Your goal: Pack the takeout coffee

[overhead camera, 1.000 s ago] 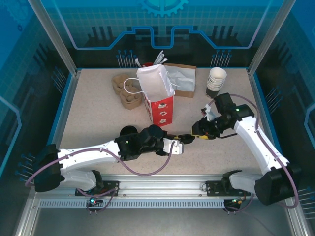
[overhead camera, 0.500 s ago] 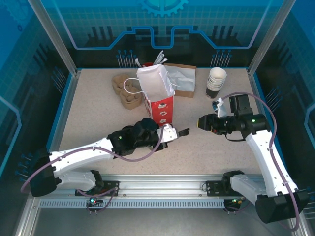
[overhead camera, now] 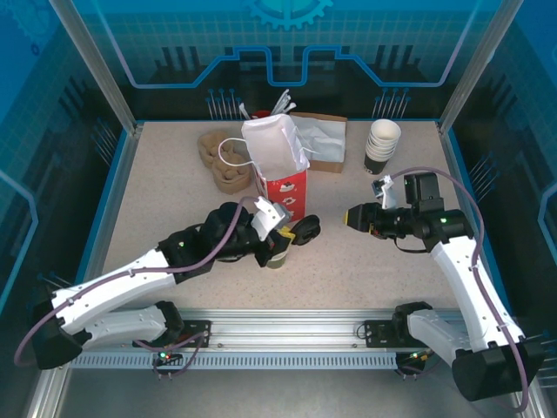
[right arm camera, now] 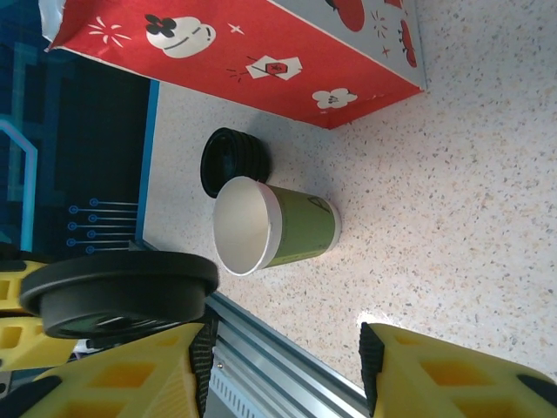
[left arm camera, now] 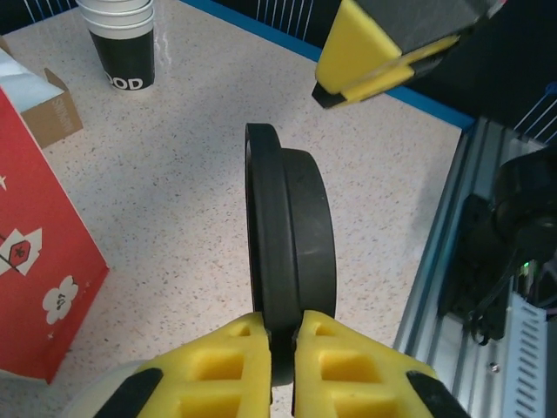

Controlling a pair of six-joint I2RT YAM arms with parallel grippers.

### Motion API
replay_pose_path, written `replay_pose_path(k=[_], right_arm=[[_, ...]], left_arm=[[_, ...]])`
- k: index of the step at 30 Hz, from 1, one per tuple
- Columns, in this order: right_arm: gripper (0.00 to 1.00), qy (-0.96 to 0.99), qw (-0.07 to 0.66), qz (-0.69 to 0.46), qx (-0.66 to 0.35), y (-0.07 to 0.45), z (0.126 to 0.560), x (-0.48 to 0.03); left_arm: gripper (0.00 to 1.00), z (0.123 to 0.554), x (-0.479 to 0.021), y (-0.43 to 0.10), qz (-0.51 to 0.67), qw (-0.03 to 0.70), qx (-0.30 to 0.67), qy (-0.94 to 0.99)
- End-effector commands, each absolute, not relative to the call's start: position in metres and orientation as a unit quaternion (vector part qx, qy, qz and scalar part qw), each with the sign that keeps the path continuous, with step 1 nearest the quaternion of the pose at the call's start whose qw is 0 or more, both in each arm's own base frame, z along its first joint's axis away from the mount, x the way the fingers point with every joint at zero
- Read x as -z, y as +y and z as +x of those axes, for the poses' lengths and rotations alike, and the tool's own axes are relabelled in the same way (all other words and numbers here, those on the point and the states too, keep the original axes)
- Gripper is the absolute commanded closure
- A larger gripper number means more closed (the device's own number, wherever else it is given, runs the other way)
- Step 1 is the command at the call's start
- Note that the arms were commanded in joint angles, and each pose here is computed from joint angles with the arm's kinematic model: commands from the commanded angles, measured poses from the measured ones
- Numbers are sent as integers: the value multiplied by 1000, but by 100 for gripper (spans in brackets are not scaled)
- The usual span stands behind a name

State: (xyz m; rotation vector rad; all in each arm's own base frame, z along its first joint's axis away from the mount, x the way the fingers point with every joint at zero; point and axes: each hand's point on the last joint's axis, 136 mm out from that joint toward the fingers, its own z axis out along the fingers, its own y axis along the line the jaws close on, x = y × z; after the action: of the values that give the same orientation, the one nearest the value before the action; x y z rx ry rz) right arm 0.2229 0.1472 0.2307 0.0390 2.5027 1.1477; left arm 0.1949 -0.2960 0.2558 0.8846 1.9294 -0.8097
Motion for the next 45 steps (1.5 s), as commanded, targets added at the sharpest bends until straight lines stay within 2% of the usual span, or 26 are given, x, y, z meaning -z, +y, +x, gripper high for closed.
replay_pose_path(k=[1,22,45], right_arm=[[49,882,189,5,-431,158,226,-233],[49,890,125,-22,-438,207,225,-208],[52,902,87,-47,-421,242,226,-175]], left_arm=[[86,188,-254,-287,304,376,357,799],[87,206,-225,-238,114,267,429,855],[86,213,-184,-220,37,219,467,856]])
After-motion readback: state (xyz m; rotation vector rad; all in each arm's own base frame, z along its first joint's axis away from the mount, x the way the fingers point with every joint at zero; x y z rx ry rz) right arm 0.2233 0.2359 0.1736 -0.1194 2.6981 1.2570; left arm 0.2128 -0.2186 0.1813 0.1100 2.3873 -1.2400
